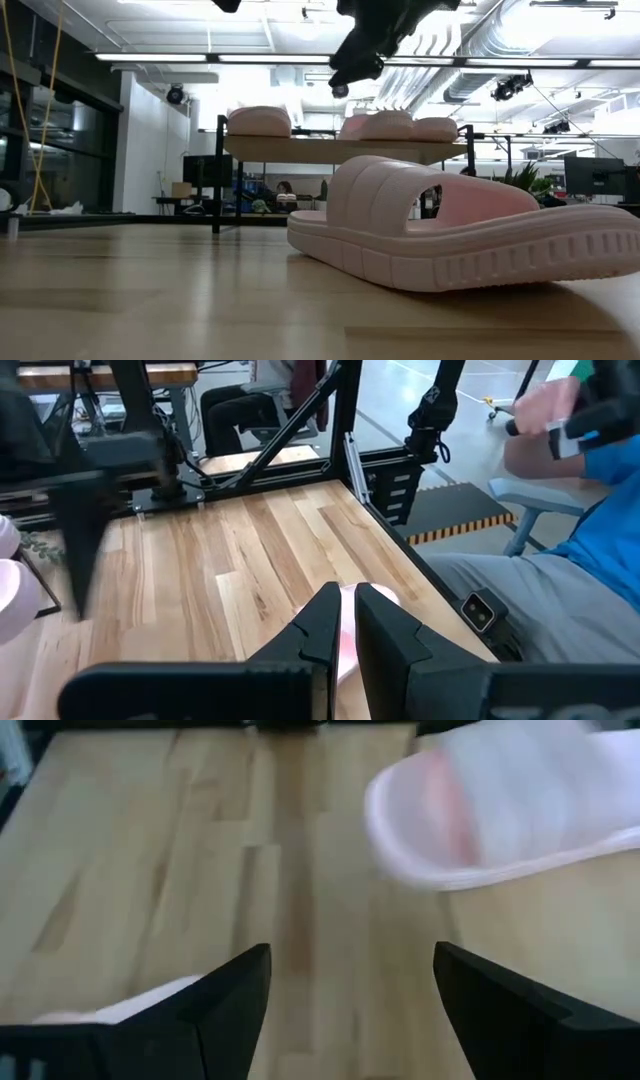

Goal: Pick and place slides into the shelf
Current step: Put the pink slipper on the shelf

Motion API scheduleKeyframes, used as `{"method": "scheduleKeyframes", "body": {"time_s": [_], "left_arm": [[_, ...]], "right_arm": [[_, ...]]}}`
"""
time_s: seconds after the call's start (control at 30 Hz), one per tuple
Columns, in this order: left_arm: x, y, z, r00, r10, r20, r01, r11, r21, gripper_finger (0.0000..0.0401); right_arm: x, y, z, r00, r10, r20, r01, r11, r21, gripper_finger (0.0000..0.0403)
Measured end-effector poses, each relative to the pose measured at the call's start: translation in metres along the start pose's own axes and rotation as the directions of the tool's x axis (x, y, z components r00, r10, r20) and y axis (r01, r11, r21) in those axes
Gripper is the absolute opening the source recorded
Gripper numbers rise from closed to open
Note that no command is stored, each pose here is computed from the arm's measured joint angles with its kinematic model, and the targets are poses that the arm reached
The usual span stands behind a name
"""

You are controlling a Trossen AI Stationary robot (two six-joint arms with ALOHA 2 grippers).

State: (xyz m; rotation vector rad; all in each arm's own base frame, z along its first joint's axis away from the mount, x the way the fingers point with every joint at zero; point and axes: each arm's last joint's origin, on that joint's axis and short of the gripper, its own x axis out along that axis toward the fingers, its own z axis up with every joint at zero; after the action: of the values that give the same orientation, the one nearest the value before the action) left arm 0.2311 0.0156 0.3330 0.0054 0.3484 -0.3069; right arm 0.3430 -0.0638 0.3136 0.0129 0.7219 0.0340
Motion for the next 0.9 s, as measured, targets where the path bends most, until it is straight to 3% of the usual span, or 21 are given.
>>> {"method": "scheduleKeyframes", "body": {"time_s": [0.33, 0.57, 0.9], "left_arm": [[0.0, 0.0, 0.0, 1.0, 0.002, 0.0, -0.002, 1.0, 0.019, 0.0024], [0.0, 0.001, 0.001, 1.0, 0.015, 0.011, -0.016, 0.999, 0.028, 0.0024], [0.0, 0.001, 0.003, 0.999, 0.02, 0.027, -0.02, 1.0, 0.01, 0.0024]], "right_arm": [[0.007, 0.064, -0.002, 0.992, 0.098, -0.074, -0.101, 0.994, -0.047, 0.0273], [0.006, 0.109, -0.011, 0.989, -0.005, -0.146, -0.006, 0.997, -0.074, 0.0273], [-0.002, 0.167, -0.023, 0.986, -0.104, -0.132, 0.093, 0.992, -0.083, 0.0273]]}}
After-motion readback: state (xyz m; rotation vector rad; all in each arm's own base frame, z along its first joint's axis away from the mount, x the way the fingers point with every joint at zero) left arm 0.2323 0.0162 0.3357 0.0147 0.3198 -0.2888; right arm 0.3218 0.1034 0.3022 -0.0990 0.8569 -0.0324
